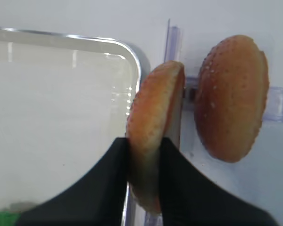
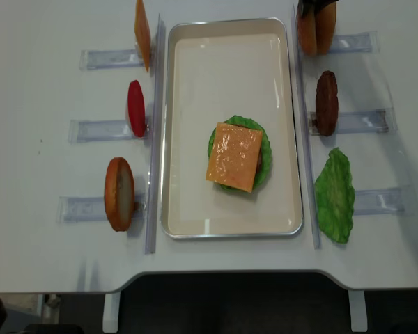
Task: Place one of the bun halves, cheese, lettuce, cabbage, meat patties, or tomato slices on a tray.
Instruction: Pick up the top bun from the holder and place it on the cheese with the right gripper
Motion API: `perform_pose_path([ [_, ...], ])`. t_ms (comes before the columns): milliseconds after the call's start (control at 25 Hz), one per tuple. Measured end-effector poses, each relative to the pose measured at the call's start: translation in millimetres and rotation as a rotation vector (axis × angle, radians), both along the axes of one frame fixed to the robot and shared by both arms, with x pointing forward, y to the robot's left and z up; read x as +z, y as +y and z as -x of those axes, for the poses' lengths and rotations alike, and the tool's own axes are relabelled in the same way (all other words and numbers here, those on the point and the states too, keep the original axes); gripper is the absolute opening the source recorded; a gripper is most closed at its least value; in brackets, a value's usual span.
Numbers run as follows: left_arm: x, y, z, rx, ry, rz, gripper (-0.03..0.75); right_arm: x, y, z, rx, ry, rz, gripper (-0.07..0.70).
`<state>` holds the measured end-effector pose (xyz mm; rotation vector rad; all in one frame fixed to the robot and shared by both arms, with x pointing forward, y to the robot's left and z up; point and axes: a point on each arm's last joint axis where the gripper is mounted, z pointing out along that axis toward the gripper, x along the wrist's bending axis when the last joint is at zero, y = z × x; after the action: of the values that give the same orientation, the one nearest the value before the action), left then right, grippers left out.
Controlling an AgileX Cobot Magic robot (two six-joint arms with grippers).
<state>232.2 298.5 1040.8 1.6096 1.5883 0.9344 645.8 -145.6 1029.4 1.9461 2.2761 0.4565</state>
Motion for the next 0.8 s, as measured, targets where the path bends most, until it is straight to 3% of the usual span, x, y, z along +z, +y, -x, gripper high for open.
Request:
perform_pose_path([
  [320, 0.0, 0, 0, 0.003, 0.0, 0.004, 0.159, 35.9, 2, 16, 0.0, -0.033, -0.097, 0.139],
  [800, 0.0, 0, 0, 0.003, 0.0, 0.004, 0.159, 78.6, 3, 48, 0.083, 0.003, -0.209, 0.129],
])
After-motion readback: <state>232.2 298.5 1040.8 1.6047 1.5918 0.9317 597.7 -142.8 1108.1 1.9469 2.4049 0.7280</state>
